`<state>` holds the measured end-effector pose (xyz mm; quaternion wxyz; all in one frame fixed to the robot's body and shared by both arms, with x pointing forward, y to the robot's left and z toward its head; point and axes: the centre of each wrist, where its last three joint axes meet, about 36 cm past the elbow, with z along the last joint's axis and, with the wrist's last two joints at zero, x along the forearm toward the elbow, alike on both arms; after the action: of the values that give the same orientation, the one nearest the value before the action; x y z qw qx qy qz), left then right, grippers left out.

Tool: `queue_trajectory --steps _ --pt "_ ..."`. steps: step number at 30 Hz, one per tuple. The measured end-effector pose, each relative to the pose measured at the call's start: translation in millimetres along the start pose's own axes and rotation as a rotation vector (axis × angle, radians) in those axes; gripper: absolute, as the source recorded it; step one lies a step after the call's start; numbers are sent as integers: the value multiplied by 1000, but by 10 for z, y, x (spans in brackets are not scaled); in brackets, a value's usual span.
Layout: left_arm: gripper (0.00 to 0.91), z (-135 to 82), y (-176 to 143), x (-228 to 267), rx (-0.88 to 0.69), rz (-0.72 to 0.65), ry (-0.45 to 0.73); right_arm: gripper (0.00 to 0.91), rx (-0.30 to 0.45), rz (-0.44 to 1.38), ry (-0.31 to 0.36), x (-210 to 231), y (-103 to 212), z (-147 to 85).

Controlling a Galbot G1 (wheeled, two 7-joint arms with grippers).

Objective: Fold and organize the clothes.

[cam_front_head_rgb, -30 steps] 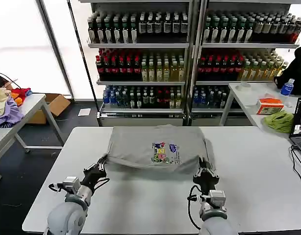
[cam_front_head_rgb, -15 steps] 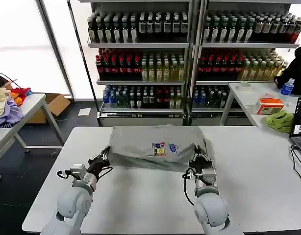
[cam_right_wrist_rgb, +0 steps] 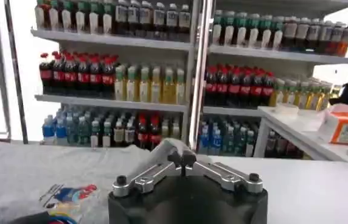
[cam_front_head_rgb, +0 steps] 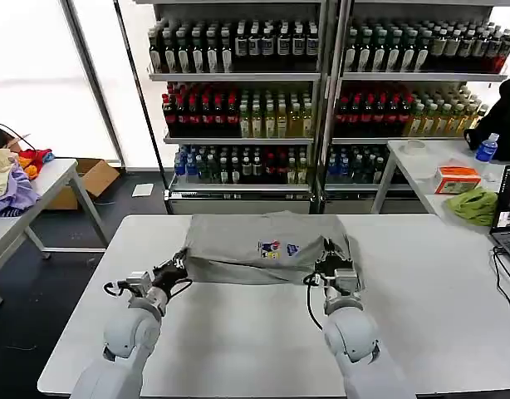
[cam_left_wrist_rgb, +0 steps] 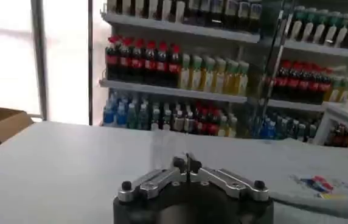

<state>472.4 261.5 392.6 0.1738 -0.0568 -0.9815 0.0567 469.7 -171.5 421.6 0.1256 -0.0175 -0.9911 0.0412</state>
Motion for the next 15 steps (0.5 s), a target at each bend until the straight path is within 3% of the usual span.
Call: queue_trajectory --steps 7,8,9,10,15 --pt "0 -1 51 -89 -19 -9 19 0 -23 -1 12 -134 18 -16" --pt "101 -8 56 -97 -23 -10 18 0 -28 0 13 -150 20 -21" --pt "907 -23 61 -103 -27 -11 16 312 -33 1 14 -162 22 -28" --pt "907 -40 66 -108 -31 -13 14 907 -38 2 15 -172 25 -35" --pt "907 -89 61 -109 -49 -12 12 907 -86 10 29 -213 70 -102"
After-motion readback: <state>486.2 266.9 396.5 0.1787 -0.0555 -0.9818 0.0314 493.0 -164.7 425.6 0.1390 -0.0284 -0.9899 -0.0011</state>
